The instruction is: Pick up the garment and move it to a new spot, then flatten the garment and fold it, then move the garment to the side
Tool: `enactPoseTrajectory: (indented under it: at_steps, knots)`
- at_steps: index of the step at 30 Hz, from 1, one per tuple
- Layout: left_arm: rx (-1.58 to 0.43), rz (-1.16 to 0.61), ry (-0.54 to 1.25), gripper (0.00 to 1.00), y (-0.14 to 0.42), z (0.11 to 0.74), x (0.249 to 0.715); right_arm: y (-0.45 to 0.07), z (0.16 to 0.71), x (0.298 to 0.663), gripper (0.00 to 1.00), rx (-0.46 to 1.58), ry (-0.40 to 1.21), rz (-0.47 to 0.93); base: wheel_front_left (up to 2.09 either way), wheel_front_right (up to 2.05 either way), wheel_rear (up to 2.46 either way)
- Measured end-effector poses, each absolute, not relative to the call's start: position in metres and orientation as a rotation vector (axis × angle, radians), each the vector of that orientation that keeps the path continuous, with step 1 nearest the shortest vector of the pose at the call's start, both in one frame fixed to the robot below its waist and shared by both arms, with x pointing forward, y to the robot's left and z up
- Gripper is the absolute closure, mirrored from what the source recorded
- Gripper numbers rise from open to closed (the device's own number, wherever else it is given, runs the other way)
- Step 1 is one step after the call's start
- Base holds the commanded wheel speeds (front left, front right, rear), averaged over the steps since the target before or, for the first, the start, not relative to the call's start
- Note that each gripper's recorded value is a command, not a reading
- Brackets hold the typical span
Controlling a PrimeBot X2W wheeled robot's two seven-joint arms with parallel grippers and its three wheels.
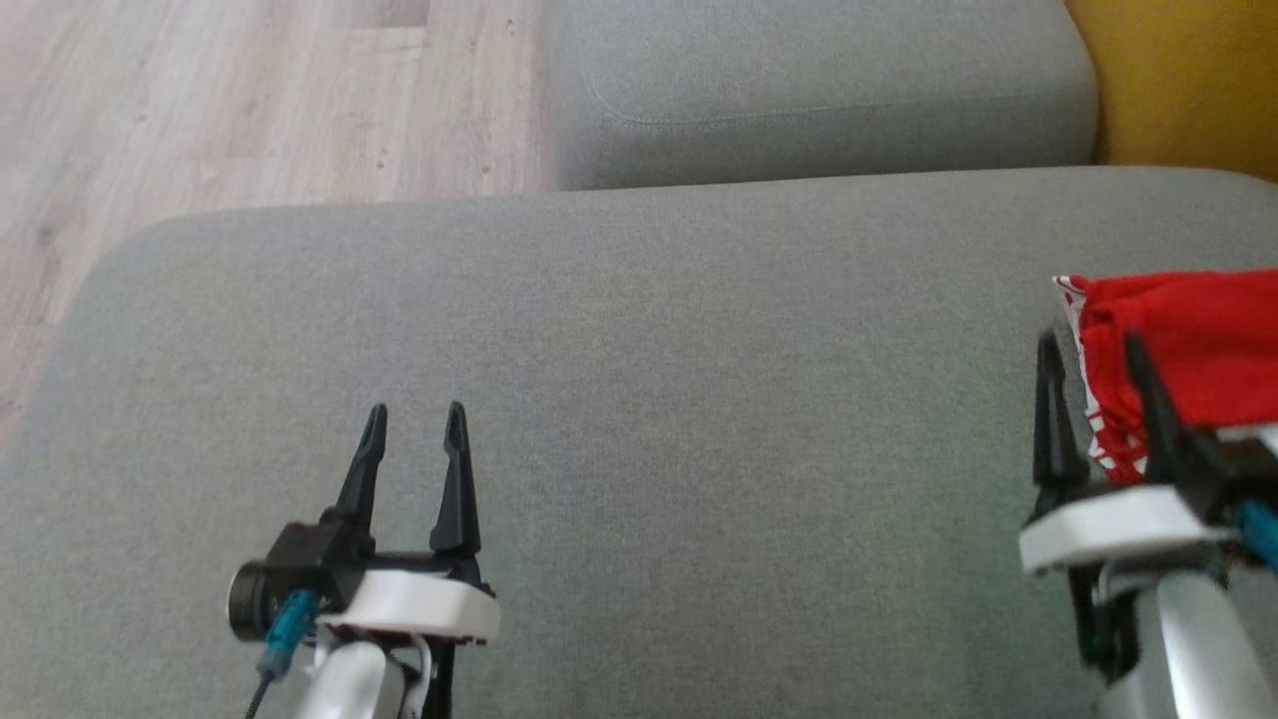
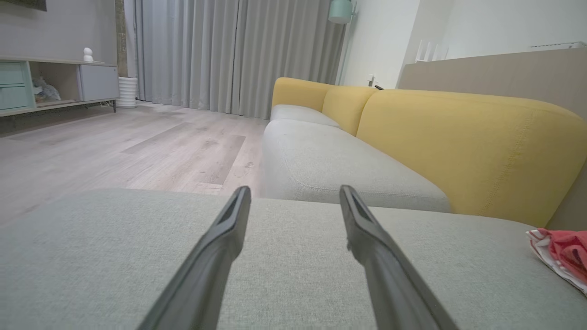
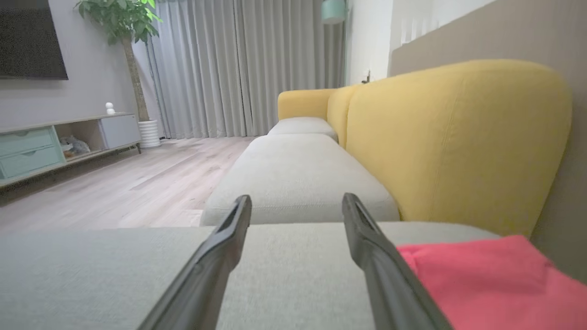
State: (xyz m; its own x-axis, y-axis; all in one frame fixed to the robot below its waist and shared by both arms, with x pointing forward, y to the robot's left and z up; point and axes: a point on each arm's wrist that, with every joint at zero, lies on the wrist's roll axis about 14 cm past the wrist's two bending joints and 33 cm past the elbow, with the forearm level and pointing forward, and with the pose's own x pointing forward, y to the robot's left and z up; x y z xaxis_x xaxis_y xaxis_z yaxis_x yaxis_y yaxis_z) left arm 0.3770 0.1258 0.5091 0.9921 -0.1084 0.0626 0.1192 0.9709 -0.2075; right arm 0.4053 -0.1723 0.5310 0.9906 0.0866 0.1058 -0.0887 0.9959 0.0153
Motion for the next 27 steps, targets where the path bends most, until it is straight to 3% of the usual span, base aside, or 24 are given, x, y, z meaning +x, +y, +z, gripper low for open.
enactPoseTrajectory:
  at_steps: [8, 27]
  knots:
    - [-0.229, -0.087, -0.040, 0.00, 0.133, 0.504, 0.366, -0.168, 0.494, 0.379, 0.00, 0.127, -0.027, 0.085, 0.00, 0.00, 0.00]
    - [-0.285, -0.091, -0.018, 0.00, 0.132, 0.498, 0.367, -0.169, 0.495, 0.376, 0.00, 0.126, -0.031, 0.083, 0.00, 0.00, 0.00]
